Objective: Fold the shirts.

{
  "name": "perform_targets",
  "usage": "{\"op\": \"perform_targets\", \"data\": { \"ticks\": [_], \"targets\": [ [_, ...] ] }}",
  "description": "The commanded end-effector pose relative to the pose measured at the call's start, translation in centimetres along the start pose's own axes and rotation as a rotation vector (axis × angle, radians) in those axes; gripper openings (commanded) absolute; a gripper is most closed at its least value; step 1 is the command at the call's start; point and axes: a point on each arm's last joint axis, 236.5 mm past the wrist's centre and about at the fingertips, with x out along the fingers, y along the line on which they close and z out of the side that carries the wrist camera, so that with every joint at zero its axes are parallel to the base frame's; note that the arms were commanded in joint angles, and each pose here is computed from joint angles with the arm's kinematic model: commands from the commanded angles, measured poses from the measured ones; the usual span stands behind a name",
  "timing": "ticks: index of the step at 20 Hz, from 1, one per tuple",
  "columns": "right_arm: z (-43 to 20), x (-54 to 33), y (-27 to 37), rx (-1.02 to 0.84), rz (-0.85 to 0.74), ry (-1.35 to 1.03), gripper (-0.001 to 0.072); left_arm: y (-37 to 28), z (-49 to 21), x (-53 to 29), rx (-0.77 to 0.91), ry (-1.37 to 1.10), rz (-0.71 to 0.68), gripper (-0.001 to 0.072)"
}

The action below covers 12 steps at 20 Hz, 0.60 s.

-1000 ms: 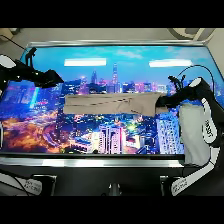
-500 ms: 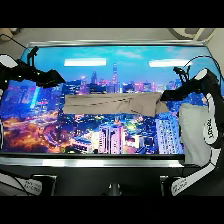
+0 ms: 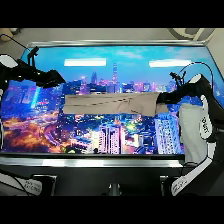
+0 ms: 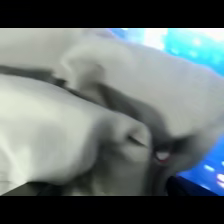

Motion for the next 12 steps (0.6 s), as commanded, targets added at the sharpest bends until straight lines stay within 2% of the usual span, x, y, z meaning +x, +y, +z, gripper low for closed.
{"op": "perform_targets", "data": {
  "ticks": [1,6,9,10,11,12],
  "targets": [
    [0.6,0.6,3.4,0.009,0.164,-0.024,0.0717,-0.2,0.0,0.1,0.003,0.002,-0.002,0.0602],
    [-0.9,0.0,6.0,-0.013,0.276,0.038,0.0713,-0.5,-0.8,0.1,0.004,0.032,-0.006,0.0602],
    [-1.9,0.1,7.5,-0.057,0.316,0.084,0.0662,-0.6,-0.8,0.2,0.007,0.034,-0.008,0.0602],
    [-1.9,0.4,8.0,-0.080,0.317,0.088,0.0564,-0.7,-0.8,0.2,0.008,0.034,-0.008,0.0602],
    [-1.6,0.6,8.1,-0.087,0.312,0.080,0.0367,-0.9,-0.9,0.3,0.011,0.037,-0.010,0.0602],
    [-1.4,0.7,8.5,-0.088,0.317,0.074,0.0121,-1.1,-0.9,0.4,0.015,0.039,-0.011,0.0595]
  ]
}}
